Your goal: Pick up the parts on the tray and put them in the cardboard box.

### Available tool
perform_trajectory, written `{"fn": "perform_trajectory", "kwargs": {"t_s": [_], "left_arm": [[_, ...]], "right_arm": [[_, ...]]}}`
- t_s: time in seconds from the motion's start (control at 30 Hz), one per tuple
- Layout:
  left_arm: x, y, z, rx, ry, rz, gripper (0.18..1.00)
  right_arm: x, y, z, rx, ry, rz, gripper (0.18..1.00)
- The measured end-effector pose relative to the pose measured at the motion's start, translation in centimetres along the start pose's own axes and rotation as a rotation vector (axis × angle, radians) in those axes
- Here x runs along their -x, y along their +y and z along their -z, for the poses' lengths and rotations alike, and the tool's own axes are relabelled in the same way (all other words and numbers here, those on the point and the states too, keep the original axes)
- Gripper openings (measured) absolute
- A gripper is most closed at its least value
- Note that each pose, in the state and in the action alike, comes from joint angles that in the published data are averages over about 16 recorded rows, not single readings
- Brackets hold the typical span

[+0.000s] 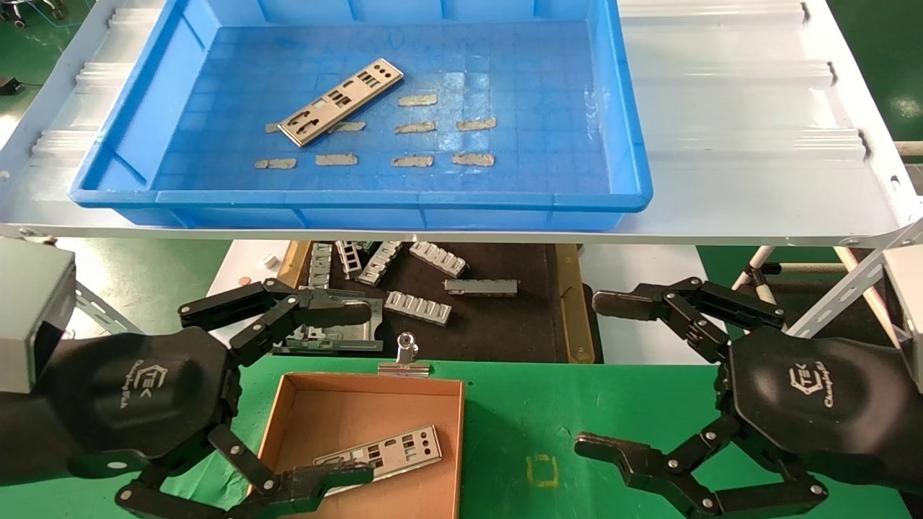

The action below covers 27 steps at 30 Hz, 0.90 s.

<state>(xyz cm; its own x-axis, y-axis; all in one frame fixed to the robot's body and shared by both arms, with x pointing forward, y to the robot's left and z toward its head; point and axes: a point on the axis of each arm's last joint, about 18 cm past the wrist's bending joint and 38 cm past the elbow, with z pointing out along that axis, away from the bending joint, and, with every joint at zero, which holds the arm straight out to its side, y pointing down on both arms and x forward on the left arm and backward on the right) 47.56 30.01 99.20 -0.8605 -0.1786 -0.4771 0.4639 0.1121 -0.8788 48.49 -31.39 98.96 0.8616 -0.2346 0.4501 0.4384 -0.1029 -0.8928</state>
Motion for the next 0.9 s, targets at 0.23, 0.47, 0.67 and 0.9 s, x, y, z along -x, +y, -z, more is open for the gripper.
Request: {"fn": "perform_trajectory", "kwargs": {"t_s": [0.23,0.47,0.67,0.9], "left_arm": [[0.0,0.0,0.0,0.000,0.000,0.000,1.001],[0.0,0.0,0.0,0.000,0.000,0.000,1.001],[0.2,0.0,0.0,-0.003,-0.007,0.001,1.001],[1.7,-0.3,-0.2,-0.022,-0.058,-0.010,1.001]], "right_arm": [[0.0,0.0,0.0,0.000,0.000,0.000,1.001],[0.0,0.0,0.0,0.000,0.000,0.000,1.001],[0.0,0.0,0.0,0.000,0.000,0.000,0.999],[0.0,0.0,0.0,0.000,0.000,0.000,0.993]]}}
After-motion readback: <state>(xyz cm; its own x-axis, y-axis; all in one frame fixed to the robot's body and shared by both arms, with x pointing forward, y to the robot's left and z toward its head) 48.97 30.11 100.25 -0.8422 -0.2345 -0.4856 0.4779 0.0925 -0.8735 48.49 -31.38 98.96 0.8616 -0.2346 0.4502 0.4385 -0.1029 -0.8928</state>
